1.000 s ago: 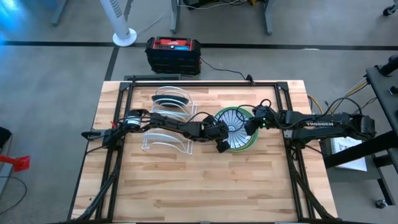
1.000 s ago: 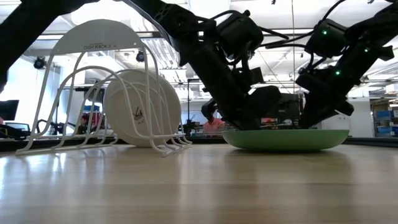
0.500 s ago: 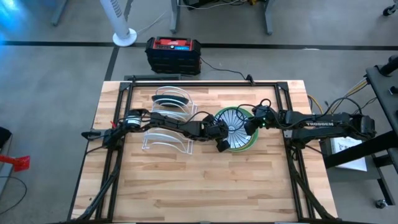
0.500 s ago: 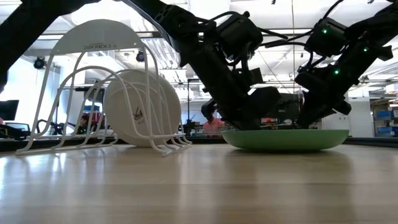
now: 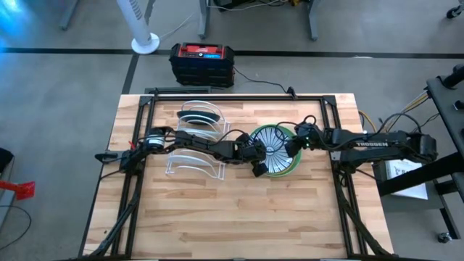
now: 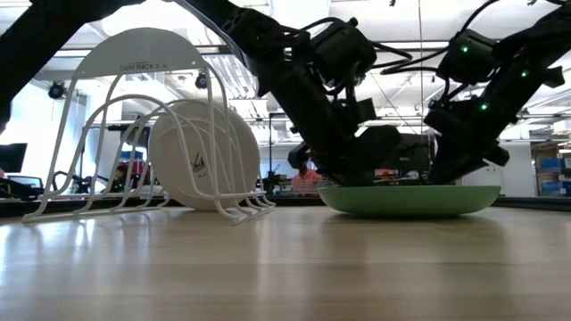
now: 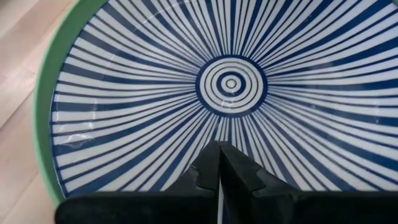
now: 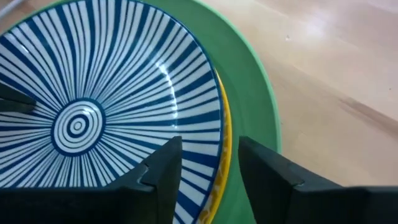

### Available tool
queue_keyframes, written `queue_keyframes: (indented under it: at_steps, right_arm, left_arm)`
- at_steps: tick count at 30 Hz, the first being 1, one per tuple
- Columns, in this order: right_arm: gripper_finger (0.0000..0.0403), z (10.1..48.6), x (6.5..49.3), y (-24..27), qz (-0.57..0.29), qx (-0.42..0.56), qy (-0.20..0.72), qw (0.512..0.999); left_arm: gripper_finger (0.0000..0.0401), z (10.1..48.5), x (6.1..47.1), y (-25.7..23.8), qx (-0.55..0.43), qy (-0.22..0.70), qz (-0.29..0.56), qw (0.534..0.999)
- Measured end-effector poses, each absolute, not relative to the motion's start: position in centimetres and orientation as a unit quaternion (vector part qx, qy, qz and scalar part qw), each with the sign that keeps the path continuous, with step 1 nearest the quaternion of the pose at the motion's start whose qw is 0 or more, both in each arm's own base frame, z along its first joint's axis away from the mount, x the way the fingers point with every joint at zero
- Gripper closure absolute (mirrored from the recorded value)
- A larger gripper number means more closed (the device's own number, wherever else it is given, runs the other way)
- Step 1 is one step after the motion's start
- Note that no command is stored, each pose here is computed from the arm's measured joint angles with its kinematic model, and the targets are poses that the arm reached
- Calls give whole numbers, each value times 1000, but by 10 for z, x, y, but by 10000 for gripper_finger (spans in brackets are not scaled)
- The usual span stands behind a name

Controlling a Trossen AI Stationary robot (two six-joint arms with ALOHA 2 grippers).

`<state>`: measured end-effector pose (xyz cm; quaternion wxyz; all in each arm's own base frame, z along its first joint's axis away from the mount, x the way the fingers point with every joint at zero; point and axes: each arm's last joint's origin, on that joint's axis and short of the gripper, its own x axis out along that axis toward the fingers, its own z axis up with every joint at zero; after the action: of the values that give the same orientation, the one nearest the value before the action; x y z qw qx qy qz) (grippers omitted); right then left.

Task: Sort dishes
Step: Put the blue pattern plate in the dish rack

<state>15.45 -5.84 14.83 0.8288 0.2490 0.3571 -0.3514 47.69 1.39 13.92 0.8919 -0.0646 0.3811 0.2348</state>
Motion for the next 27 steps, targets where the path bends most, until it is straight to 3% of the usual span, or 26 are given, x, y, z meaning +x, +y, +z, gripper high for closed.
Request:
queue_keyframes:
  at_steps: [13, 21, 27]
  right_arm:
    - [228, 136, 168, -62, -333, 257, 365, 831]
    - [243, 135, 173, -63, -320, 257, 355, 840]
    - [276, 134, 172, -63, -325, 250, 358, 839]
  left_arm:
    - [401, 139, 476, 15, -68, 381, 237, 891]
    - [401, 134, 477, 15, -68, 382, 237, 891]
    - [401, 122, 481, 15, -68, 379, 242, 891]
